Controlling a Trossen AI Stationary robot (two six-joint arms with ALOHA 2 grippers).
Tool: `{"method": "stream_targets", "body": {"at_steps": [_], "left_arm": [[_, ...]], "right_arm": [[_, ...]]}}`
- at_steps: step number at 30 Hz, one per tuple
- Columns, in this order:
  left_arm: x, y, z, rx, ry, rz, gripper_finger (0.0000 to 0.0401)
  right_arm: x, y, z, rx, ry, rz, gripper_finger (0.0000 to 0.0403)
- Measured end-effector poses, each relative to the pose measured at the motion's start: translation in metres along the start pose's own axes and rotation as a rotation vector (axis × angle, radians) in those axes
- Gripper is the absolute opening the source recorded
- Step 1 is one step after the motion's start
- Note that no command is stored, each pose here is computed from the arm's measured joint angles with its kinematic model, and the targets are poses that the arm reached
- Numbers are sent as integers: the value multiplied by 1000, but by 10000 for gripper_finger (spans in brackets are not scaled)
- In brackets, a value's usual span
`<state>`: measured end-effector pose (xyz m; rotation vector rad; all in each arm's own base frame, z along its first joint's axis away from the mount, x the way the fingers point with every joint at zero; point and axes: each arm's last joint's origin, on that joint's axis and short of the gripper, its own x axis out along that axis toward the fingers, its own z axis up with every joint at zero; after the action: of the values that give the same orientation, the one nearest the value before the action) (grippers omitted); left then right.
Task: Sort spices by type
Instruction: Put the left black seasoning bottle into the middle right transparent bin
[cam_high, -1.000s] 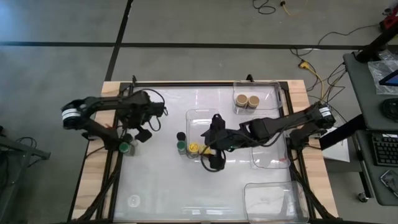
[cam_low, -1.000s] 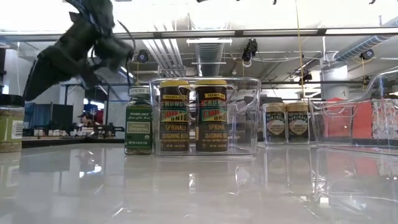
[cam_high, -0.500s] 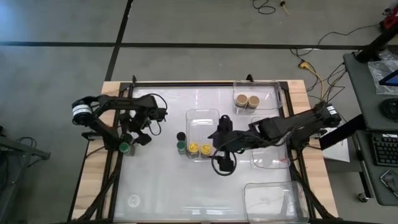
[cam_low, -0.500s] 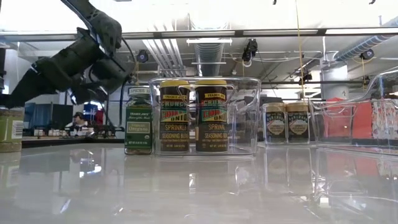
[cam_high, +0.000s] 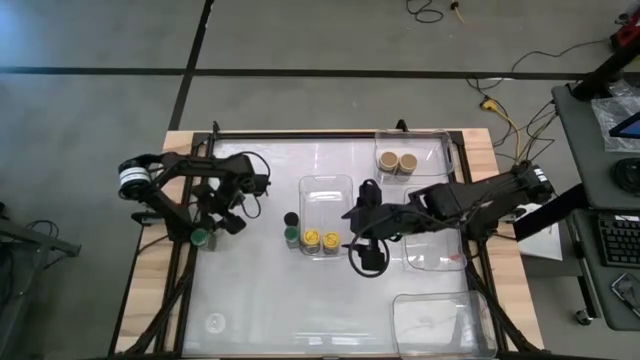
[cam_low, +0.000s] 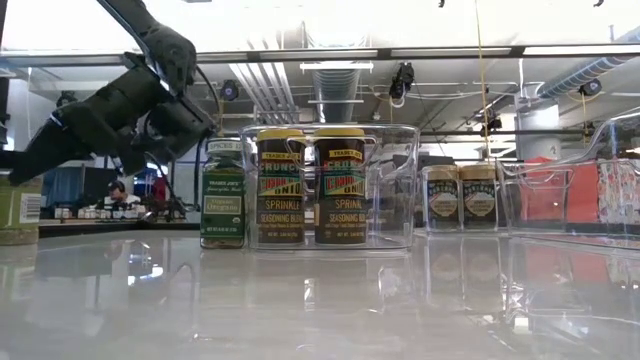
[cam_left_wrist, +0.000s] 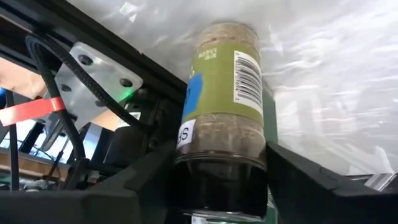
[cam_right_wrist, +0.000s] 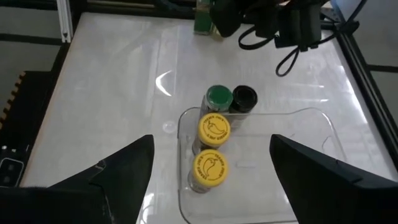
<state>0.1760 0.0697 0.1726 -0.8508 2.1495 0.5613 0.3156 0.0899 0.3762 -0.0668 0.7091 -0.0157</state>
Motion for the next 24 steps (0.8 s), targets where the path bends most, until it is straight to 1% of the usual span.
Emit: {"method": "stream_targets", "body": {"at_steps": [3,9,13,18,24], "left_arm": [[-5,-1,-1,-1,-18,-5,188],[-22,-11,-9,39,-51,12,188],[-42,-30,-18,111,-145,17,189],[-62,-62,-39,243,-266,38,190],[-70,-105,-81,486,-412,145,192]], "right_arm": [[0,-2,0,-11,2,-5,302],[1,-4,-1,-31,17,-12,289],[0,-5,-1,-62,18,-12,281],[-6,-6,-1,-90,10,-12,272],[-28,-13,-1,-105,-23,-38,274]]}}
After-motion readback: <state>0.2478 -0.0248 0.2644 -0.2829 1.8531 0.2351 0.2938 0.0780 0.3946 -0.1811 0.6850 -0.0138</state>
